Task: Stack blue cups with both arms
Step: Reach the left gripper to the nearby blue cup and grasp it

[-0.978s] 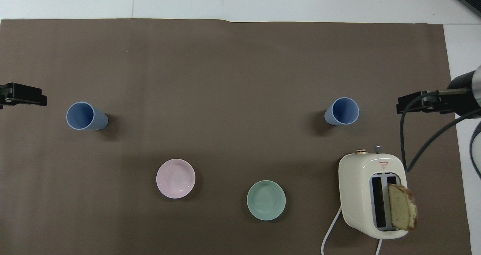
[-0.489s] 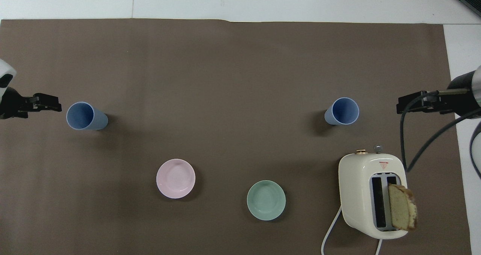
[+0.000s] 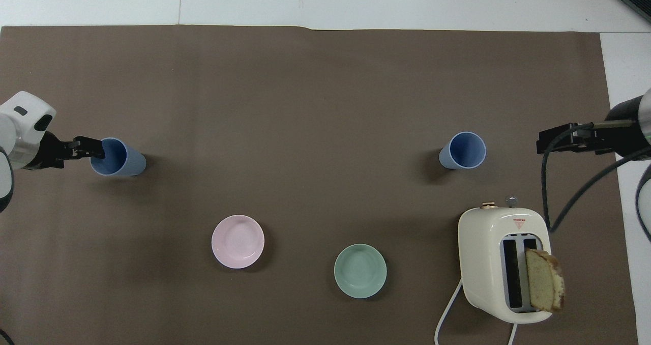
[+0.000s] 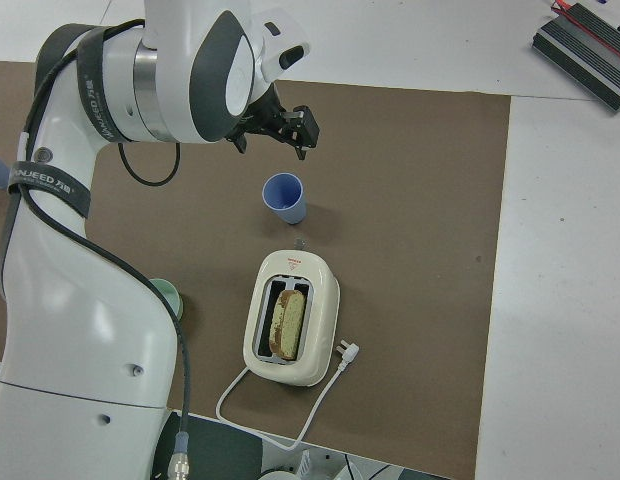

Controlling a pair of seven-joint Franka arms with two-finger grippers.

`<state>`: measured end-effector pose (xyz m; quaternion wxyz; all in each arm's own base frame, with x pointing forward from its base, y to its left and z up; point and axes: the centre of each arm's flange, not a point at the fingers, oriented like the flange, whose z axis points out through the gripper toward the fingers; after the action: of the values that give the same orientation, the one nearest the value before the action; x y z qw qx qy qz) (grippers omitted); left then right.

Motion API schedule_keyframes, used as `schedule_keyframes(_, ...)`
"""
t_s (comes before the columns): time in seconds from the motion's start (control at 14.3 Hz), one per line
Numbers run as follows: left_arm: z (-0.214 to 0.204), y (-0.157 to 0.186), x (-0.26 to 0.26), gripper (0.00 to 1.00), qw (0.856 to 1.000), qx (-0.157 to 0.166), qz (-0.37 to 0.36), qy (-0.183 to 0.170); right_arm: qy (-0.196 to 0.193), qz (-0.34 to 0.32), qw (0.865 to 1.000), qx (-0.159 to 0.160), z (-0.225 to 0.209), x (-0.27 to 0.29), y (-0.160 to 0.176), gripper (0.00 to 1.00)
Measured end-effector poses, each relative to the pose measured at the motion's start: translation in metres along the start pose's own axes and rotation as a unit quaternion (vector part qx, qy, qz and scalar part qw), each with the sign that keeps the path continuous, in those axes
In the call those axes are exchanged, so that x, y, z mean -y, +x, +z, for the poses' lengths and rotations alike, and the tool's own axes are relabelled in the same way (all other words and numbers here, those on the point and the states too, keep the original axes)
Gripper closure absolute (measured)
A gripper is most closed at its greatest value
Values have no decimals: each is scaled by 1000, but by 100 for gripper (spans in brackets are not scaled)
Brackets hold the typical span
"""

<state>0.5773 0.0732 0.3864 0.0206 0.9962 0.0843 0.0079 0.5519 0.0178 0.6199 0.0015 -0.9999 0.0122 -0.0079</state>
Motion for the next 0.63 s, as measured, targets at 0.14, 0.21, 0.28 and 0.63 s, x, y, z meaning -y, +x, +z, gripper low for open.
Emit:
schedule_keyframes(0.14, 5, -3, -3, 0, 1000, 5, -4, -6, 0, 0, 1000, 0, 0, 0, 0, 0)
schedule_keyframes(0.21, 7, -4, -3, 0, 1000, 8, -4, -7, 0, 0, 1000, 0, 0, 0, 0, 0)
schedule_keyframes(0.28, 9, -6, -4, 0, 1000, 10, -4, -8, 0, 0, 1000, 0, 0, 0, 0, 0)
schedule_keyframes(0.63, 17, -9, -12, 35, 1000, 12, -6, -17, 0, 0, 1000, 0, 0, 0, 0, 0)
